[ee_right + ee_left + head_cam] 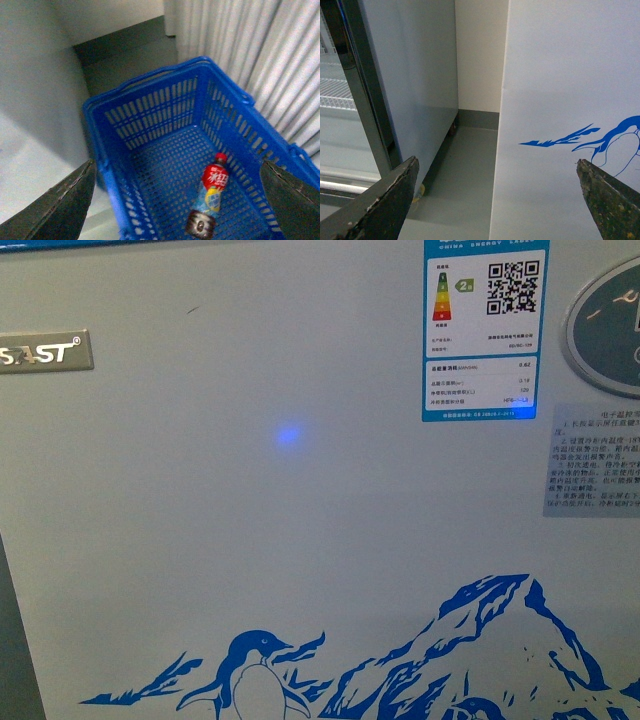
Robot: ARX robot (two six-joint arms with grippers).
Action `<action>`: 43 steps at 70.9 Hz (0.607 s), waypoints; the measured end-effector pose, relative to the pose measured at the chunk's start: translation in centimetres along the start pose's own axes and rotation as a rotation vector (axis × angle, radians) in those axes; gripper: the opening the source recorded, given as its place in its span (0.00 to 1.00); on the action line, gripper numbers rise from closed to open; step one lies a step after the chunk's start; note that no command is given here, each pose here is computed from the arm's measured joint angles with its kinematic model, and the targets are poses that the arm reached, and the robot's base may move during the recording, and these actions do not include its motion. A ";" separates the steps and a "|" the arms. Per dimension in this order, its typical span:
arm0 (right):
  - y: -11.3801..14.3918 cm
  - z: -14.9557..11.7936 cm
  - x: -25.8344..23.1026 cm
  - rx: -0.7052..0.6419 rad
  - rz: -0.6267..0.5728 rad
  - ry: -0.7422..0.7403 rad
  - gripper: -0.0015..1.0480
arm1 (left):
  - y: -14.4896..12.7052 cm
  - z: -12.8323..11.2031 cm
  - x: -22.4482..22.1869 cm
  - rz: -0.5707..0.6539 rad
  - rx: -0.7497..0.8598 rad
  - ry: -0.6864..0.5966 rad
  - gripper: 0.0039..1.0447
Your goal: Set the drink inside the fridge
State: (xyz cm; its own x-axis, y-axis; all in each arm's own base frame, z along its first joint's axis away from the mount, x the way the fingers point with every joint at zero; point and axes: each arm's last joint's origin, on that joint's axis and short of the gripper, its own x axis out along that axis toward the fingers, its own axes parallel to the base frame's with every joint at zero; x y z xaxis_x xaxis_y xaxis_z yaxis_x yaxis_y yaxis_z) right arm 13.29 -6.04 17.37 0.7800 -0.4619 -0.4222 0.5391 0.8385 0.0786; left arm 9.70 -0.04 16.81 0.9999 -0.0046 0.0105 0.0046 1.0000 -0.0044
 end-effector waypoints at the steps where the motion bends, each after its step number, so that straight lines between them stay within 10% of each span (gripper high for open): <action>1: -0.2 0.3 0.3 0.007 -0.007 0.002 0.93 | 0.0 0.0 0.0 0.000 0.000 0.000 0.92; 15: -5.2 1.8 7.4 0.095 -0.169 0.140 0.93 | 0.0 0.0 0.0 0.000 0.000 0.000 0.92; 43: -7.9 -7.1 20.4 0.217 -0.231 0.508 0.93 | 0.0 0.0 0.0 0.000 0.000 0.000 0.92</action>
State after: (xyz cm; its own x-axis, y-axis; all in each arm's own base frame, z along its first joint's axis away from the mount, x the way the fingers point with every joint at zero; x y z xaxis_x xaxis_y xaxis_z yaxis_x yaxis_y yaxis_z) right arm 22.75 -20.01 1.73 0.4143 -0.3840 -0.8252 0.7708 0.6301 0.0938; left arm 9.70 -0.04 16.81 0.9999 -0.0046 0.0105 0.0046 1.0000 -0.0044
